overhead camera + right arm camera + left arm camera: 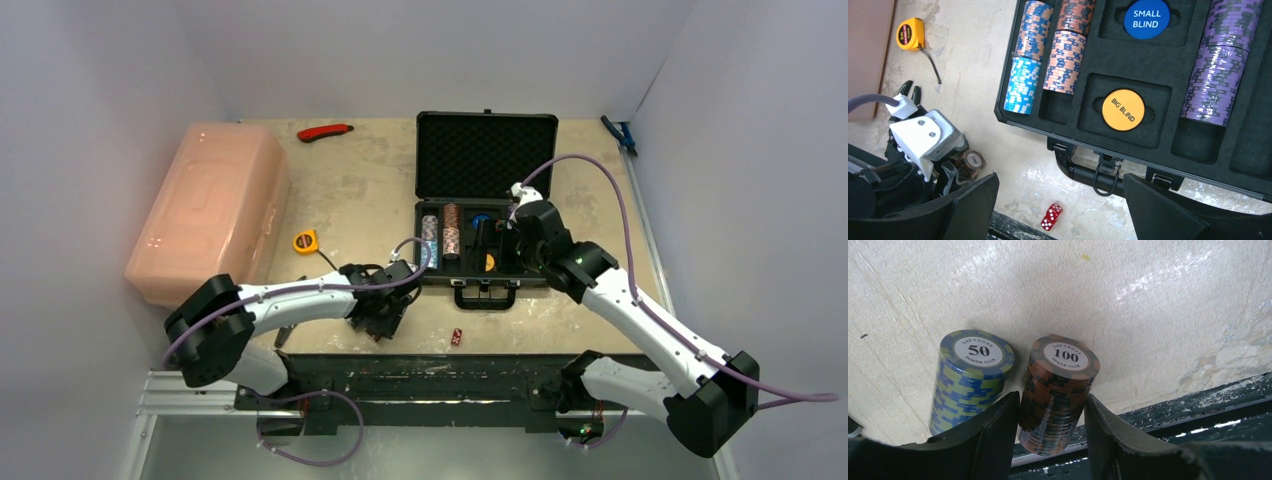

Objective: Pack up texas hold em set

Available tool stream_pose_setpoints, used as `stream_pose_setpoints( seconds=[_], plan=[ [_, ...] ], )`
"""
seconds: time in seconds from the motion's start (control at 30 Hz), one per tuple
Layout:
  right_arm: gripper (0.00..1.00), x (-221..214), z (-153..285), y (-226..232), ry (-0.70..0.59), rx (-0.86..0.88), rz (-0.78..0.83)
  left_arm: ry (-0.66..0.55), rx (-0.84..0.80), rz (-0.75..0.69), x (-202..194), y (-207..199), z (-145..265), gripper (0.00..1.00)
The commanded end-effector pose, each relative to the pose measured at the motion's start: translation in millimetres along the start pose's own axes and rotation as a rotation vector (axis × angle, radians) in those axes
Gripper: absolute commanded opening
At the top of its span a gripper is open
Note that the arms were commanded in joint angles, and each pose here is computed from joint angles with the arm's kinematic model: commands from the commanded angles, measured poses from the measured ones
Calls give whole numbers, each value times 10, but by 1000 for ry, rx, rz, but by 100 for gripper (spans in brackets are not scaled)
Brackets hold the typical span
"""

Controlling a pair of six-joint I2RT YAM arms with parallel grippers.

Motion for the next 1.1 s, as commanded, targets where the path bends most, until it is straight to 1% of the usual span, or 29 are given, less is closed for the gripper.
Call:
stream_pose_setpoints(
  seconds=[0.0,0.17,0.23,0.37,0.6,1.07],
  plan=[
    [99,-13,46,-23,-18,-3,18,-37,-42,-13,134,-117,13,46],
    [99,-26,52,-32,-15,-4,18,-27,-40,-21,151,-151,-23,43],
    [99,-26,58,-29,-16,-3,19,-26,-44,-23,156,-165,-27,40],
    [99,-35,63,-37,-16,-5,18,-33,-54,-22,189,-194,-14,28],
    [99,-45,82,-45,-17,-7,18,-51,-76,-17,242,-242,50,1],
    [99,-57,85,-72,-20,-27,19,-84,-80,1,283,-222,217,0]
  ],
)
Point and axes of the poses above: each gripper's point midway between its finger pads, its own z axis back along the fingers, its own y axis along the line the jaws close on, x = y × z, the point moved 8 cm from there along z, back along the fingers, and after that the axes turned 1 degree about z, right-handed, at the moved point
